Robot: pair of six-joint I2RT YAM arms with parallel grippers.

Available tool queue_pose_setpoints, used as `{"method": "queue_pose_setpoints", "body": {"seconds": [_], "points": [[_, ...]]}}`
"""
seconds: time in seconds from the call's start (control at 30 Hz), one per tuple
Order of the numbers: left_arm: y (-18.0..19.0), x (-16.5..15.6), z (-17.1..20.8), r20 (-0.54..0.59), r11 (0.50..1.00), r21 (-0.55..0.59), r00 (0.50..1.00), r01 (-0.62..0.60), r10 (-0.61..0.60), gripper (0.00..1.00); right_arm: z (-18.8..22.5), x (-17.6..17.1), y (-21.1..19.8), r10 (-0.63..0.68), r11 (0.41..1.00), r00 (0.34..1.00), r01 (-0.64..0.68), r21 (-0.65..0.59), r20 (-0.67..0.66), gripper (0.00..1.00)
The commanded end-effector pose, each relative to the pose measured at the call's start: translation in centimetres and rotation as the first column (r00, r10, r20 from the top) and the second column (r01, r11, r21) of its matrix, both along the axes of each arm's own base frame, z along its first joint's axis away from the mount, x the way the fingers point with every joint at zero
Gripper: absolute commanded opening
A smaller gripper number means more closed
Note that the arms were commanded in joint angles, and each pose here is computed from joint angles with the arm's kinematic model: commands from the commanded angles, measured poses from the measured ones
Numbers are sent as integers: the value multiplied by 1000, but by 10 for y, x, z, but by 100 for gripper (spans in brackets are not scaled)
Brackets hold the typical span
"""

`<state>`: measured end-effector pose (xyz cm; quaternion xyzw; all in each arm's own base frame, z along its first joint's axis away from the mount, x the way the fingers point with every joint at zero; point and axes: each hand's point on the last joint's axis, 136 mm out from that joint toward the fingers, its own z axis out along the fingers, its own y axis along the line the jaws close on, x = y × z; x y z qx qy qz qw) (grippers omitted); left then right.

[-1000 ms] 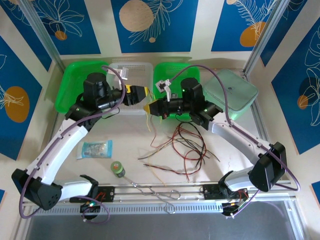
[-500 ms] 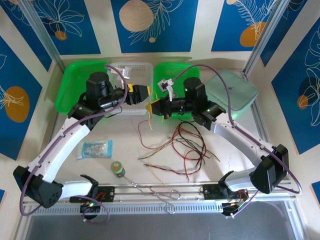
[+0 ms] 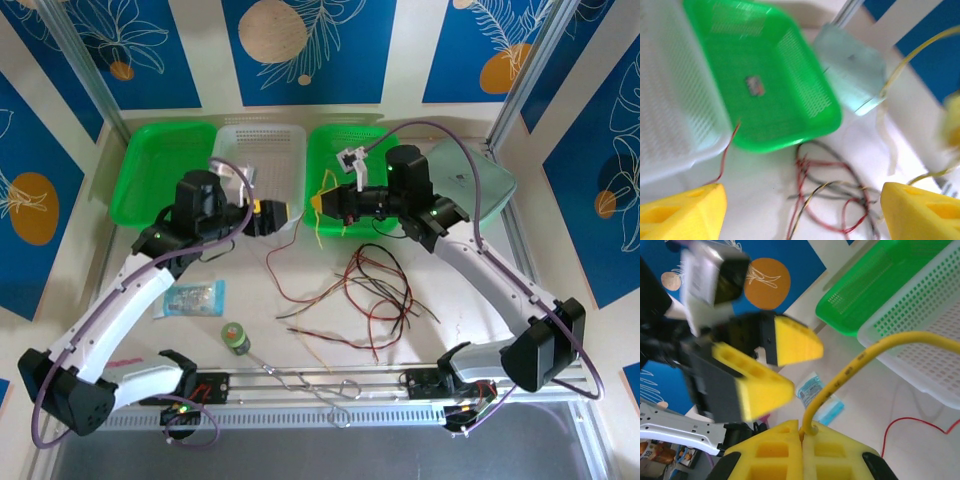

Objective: Untangle the cables

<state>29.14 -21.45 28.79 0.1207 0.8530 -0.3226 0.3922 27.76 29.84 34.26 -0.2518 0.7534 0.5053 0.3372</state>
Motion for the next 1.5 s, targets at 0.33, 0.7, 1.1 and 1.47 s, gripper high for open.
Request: {"method": "queue_pose_setpoints", "body": {"seconds": [0.33, 0.7, 1.1, 1.47], "points": [[35, -4, -175, -296, 935, 350, 940, -57, 168, 80, -15, 13, -33, -174, 978, 984, 169, -123, -26, 0], [23, 14, -240, -407, 922, 384, 888, -49, 216, 75, -16, 10, -41, -183, 975, 983, 179, -130, -20, 0], [13, 26, -263, -452, 924, 378, 860, -54, 236, 43, -16, 3, -60, -217, 968, 976, 214, -134, -8, 0], [8, 30, -219, -373, 949, 301, 905, -92, 206, 0, -23, 3, -64, -225, 967, 974, 221, -128, -19, 0]]}}
